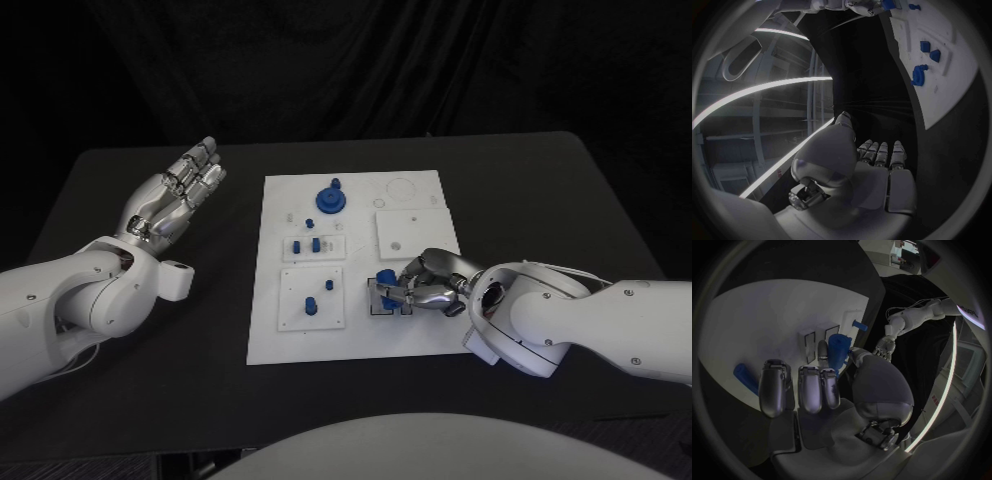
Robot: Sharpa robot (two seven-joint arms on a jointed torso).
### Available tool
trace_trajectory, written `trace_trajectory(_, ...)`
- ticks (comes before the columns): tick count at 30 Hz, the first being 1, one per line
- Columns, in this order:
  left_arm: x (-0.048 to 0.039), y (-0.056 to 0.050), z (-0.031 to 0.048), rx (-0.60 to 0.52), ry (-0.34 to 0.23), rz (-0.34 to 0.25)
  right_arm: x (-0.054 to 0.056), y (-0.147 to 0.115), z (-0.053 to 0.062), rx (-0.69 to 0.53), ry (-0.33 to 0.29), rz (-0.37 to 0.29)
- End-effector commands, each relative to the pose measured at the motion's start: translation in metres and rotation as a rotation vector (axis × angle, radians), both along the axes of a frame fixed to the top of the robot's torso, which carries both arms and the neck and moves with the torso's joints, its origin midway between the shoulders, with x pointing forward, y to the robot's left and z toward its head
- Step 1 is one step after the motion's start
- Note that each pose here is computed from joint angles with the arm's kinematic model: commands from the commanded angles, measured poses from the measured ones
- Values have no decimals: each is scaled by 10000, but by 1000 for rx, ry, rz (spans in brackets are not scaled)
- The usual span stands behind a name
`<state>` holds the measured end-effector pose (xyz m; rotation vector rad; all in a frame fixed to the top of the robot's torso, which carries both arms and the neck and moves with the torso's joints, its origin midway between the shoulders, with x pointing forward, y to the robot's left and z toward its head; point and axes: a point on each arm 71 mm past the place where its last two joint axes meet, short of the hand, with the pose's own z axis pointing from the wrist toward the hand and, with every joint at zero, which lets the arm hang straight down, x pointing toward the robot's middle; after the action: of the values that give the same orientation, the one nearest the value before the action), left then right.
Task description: Assemble the parts on the task board
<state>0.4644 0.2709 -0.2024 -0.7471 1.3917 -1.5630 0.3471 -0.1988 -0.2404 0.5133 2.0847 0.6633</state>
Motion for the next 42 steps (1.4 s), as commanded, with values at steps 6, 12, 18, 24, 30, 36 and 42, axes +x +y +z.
trace_trajectory(6, -10, -23, 28, -30, -38, -19, -14, 14, -15, -1, 16, 19)
trace_trajectory(12, -8, -21, 27, -30, -38, -19, -8, 14, -10, 5, 7, 19)
trace_trajectory(18, -5, -17, 25, -29, -37, -18, -4, 17, -5, 11, -1, 22)
trace_trajectory(24, -2, -20, 20, -29, -35, -21, 0, 14, 7, 23, -18, 25)
trace_trajectory(30, -4, -17, 14, -30, -34, -21, 4, 18, 65, 48, -92, 51)
trace_trajectory(36, -8, -9, 9, -30, -33, -20, -11, 44, 155, 39, -213, 122)
trace_trajectory(42, -12, -6, 4, -30, -31, -20, -36, 69, 180, 6, -251, 178)
